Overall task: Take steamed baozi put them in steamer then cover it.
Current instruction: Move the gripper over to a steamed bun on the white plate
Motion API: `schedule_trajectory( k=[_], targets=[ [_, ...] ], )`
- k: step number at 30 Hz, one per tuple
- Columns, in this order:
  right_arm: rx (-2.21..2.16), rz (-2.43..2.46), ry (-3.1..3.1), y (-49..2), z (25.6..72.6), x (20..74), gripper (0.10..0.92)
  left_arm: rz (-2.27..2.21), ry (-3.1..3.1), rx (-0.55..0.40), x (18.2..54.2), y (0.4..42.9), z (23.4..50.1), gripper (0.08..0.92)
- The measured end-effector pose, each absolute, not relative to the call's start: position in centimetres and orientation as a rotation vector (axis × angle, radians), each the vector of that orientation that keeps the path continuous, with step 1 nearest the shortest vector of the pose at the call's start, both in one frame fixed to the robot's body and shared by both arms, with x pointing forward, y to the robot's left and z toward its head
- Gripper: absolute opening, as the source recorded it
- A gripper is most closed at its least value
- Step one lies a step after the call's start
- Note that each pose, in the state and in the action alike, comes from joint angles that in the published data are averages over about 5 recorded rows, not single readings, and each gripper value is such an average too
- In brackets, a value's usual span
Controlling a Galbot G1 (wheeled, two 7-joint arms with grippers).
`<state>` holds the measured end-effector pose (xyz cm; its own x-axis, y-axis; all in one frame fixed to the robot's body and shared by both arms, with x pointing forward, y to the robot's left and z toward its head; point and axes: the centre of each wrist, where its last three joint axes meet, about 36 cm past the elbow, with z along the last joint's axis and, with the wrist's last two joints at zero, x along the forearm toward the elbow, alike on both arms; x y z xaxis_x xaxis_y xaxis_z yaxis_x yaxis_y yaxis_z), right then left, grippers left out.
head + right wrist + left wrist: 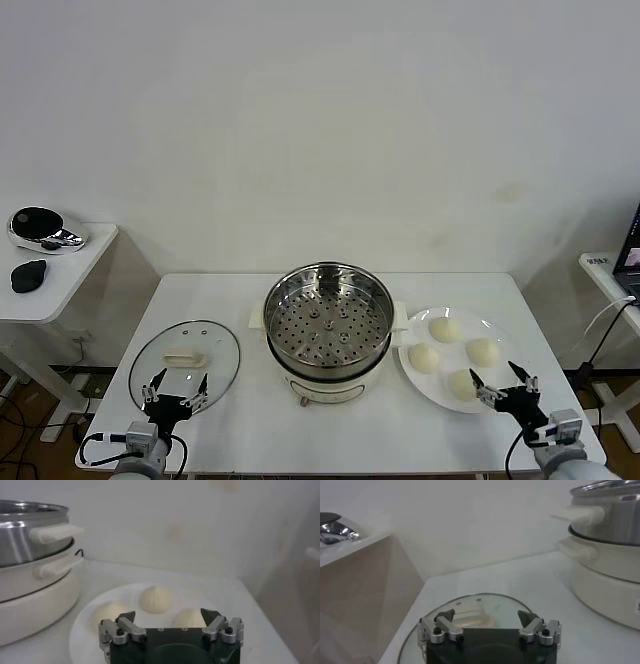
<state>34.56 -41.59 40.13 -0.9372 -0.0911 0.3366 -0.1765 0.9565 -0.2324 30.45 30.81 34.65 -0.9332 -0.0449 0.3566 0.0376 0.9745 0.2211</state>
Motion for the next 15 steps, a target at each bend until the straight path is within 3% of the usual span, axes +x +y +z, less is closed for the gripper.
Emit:
schedule_trajectory(
  k=[15],
  targets=[
    [0.708, 1.047, -2.381, -47.4, 49.4, 45.7, 0.823, -0.318, -2.762, 0.014, 29.4, 29.7, 35.3, 0.823]
  ],
)
